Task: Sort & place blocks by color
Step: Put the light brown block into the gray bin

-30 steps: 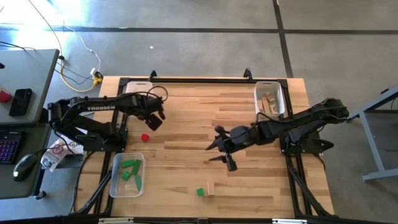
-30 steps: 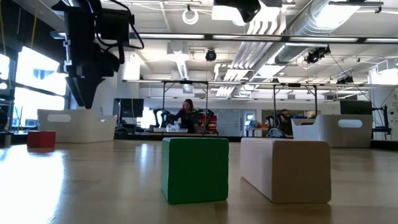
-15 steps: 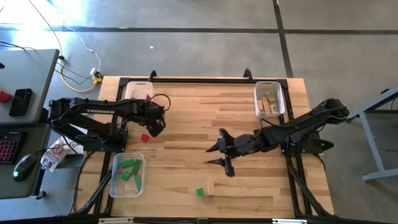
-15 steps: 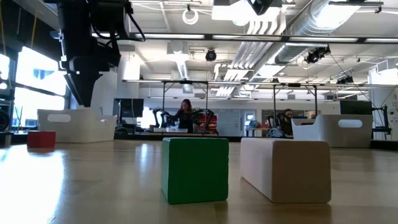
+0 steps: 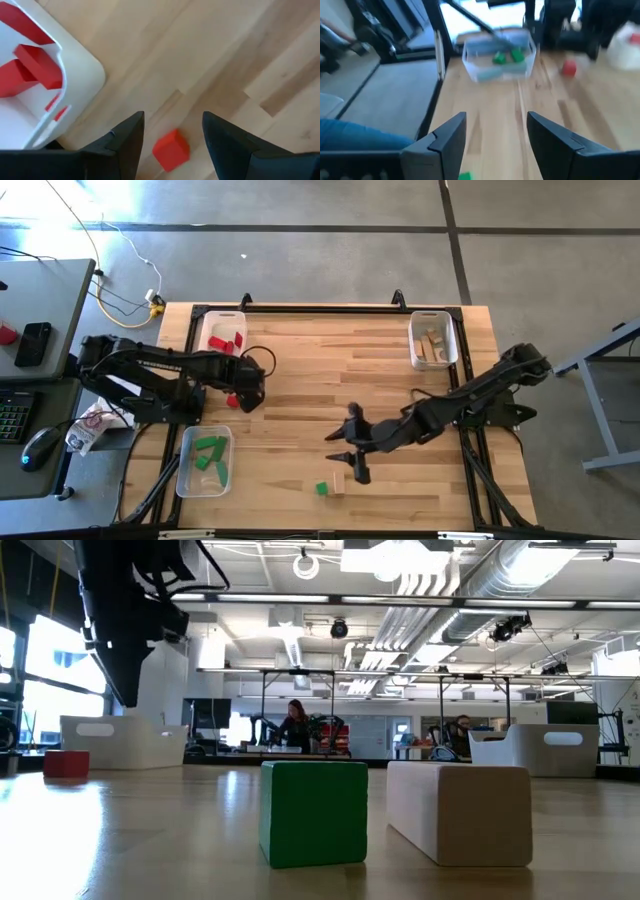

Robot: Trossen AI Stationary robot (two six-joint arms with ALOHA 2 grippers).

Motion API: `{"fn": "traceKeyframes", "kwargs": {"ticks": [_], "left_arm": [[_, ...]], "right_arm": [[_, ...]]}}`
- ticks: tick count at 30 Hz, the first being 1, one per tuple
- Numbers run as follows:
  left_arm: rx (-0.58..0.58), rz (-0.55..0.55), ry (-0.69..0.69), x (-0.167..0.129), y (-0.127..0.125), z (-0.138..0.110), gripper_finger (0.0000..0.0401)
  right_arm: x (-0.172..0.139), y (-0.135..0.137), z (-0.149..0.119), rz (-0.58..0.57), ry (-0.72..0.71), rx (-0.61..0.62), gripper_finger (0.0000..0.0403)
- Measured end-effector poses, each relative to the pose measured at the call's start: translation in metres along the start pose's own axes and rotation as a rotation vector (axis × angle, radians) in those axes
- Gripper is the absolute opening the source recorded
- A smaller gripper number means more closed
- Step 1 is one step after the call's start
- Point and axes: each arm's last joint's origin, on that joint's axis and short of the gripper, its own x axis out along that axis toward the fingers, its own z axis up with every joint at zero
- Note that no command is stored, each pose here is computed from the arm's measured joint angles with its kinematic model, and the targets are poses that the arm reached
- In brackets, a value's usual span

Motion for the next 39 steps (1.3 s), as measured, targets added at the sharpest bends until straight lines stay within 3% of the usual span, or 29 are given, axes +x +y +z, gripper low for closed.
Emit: {"fn": "traceKeyframes", "kwargs": {"ticks": [9, 21, 30, 39], "left_arm": [[0.029, -0.122, -0.082, -0.029, -0.024, -0.001, 0.0188], [0.067, -0.246, -0.183, -0.046, -0.044, -0.001, 0.0186], [0.069, -0.235, -0.225, -0.047, -0.045, 0.000, 0.0186], [0.095, -0.214, -0.255, -0.047, -0.045, 0.001, 0.0186]], "right_arm": [[0.029, 0.008, -0.007, -0.066, 0.271, 0.165, 0.0195], [0.053, 0.010, -0.039, -0.225, 0.467, 0.667, 0.0195], [0.061, 0.021, -0.058, -0.259, 0.558, 0.900, 0.0195], [0.057, 0.029, -0.067, -0.380, 0.514, 0.990, 0.0195]]}}
